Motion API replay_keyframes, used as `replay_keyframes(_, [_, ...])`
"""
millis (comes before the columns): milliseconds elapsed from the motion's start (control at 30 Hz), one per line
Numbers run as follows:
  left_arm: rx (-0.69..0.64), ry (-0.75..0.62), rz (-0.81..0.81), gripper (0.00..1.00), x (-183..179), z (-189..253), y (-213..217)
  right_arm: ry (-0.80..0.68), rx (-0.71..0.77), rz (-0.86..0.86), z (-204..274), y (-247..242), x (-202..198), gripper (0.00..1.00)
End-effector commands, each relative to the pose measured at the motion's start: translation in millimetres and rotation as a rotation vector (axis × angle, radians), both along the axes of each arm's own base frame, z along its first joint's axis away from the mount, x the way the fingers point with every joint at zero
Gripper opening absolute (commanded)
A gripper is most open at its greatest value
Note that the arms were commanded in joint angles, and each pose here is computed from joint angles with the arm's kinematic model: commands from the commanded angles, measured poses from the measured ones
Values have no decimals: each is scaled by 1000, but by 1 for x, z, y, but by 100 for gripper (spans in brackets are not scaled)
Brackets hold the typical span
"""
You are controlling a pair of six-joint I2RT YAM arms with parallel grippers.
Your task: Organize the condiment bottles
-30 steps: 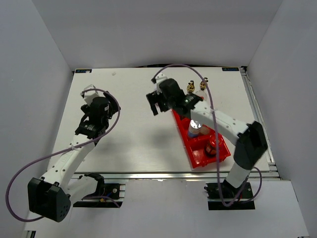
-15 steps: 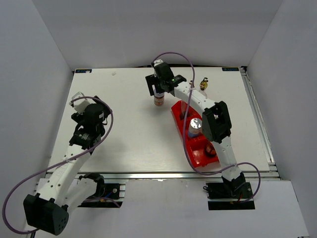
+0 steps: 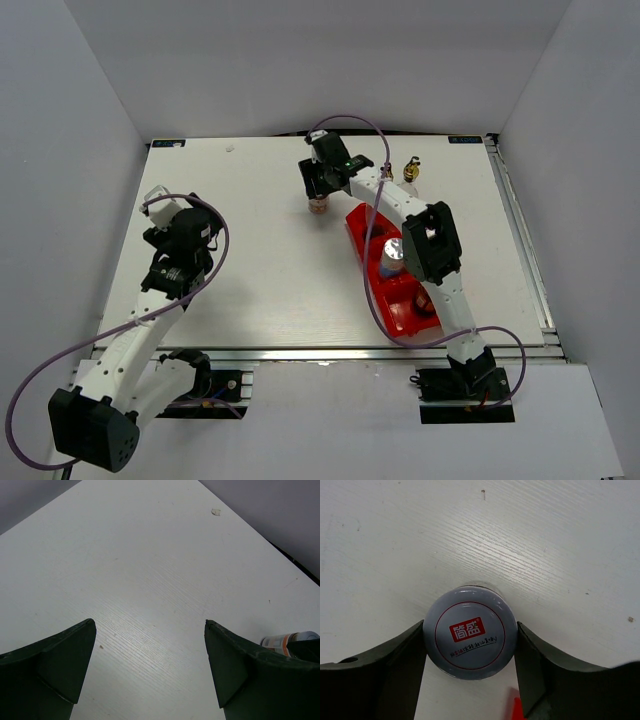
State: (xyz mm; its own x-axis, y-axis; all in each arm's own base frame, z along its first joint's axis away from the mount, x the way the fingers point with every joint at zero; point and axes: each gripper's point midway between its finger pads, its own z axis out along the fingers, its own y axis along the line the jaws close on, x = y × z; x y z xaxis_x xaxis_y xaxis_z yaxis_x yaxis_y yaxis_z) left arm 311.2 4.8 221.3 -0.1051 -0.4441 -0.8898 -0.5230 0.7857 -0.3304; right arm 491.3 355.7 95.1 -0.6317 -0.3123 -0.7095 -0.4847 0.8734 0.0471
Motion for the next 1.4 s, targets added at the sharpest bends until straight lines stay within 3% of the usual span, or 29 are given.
replay_keyframes(0, [4,-15,19,98,-1,5,4,-36,62,38,25,9,1,59])
replay_keyframes(33, [2,-19,19,98,-1,7,5,-41,68,46,30,10,-1,47])
replay_keyframes(133, [-2,-26,8,98,-1,10,3,-49,69,109,42,17,-14,29])
replay_keyframes(300, [-11,-26,-5,98,-2,10,1,-89,22,226,63,29,-63,16])
replay_keyframes(333, [-12,-28,-6,98,-2,10,0,-127,53,257,88,37,-81,12])
replay_keyframes(467, [-27,-35,-29,98,-1,9,-4,-148,113,346,103,41,-149,12])
replay_keyframes(500, [-30,-35,-35,98,-1,9,-5,-94,83,356,74,30,-171,12])
replay_keyframes(533, [-35,-36,-45,98,0,9,-7,-116,149,360,95,34,-192,11])
replay_keyframes(600, [-38,-35,-53,98,0,8,-9,-86,172,375,90,25,-219,10])
replay_keyframes(700, [-44,-35,-74,98,2,7,-12,-80,199,330,102,-12,-256,9])
replay_keyframes(733, [-47,-37,-81,98,2,7,-14,-52,172,312,86,-26,-267,9])
replay_keyframes(800, [-54,-38,-97,98,4,6,-17,-71,209,260,100,-49,-278,9])
replay_keyframes(1033, [-54,-24,-121,98,5,3,-21,-33,99,67,90,-124,-299,8])
replay_keyframes(1367, [-51,-31,-109,98,3,3,-18,-23,23,-165,80,-184,-306,8])
